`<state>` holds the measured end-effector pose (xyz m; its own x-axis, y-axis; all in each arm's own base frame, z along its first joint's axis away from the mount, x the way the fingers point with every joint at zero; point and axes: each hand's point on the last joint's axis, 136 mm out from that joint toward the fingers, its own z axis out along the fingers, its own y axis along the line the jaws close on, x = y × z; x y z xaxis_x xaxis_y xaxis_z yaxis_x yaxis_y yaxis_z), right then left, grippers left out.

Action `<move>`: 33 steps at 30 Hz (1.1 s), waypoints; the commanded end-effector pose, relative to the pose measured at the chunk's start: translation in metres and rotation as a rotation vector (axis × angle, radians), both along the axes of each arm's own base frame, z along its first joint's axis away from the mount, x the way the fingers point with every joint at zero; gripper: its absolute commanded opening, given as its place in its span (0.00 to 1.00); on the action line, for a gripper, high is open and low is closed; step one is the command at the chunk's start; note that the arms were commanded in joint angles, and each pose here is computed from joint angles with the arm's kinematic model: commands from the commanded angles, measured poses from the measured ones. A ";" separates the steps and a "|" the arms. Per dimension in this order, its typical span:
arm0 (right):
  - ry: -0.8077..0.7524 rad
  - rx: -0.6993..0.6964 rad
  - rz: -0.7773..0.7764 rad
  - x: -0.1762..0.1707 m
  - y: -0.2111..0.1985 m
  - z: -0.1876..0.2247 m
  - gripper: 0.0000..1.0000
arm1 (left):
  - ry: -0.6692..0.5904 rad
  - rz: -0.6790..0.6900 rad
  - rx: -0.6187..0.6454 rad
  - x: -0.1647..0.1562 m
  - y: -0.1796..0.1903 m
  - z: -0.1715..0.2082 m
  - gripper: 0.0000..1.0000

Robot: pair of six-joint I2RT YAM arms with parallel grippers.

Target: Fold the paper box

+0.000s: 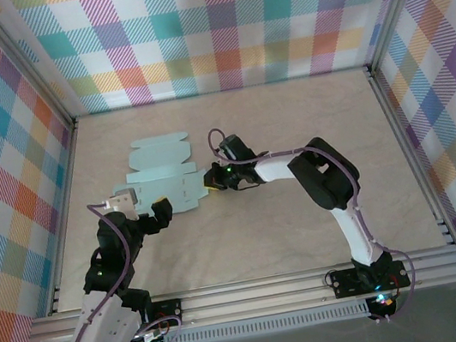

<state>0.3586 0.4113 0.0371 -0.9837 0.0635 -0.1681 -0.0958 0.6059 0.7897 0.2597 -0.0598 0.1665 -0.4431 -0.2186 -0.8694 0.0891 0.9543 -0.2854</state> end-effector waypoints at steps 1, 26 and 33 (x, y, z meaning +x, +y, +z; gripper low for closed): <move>-0.075 -0.042 0.107 -0.009 -0.016 0.028 0.00 | -0.041 -0.032 -0.018 0.003 -0.008 0.016 1.00; -0.228 -0.497 0.481 0.041 -0.207 0.056 0.67 | 0.187 -0.341 -0.084 0.043 -0.098 -0.016 1.00; -0.394 -0.419 0.046 0.032 -0.220 0.118 0.93 | 0.304 -0.415 -0.082 0.091 -0.130 -0.033 1.00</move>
<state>0.3813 0.1918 0.1085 -0.8628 -0.3361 -0.3776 -0.4657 0.8192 0.3348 0.3329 -0.1724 0.1237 -0.7477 -0.0563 -0.6617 0.3013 0.8591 -0.4136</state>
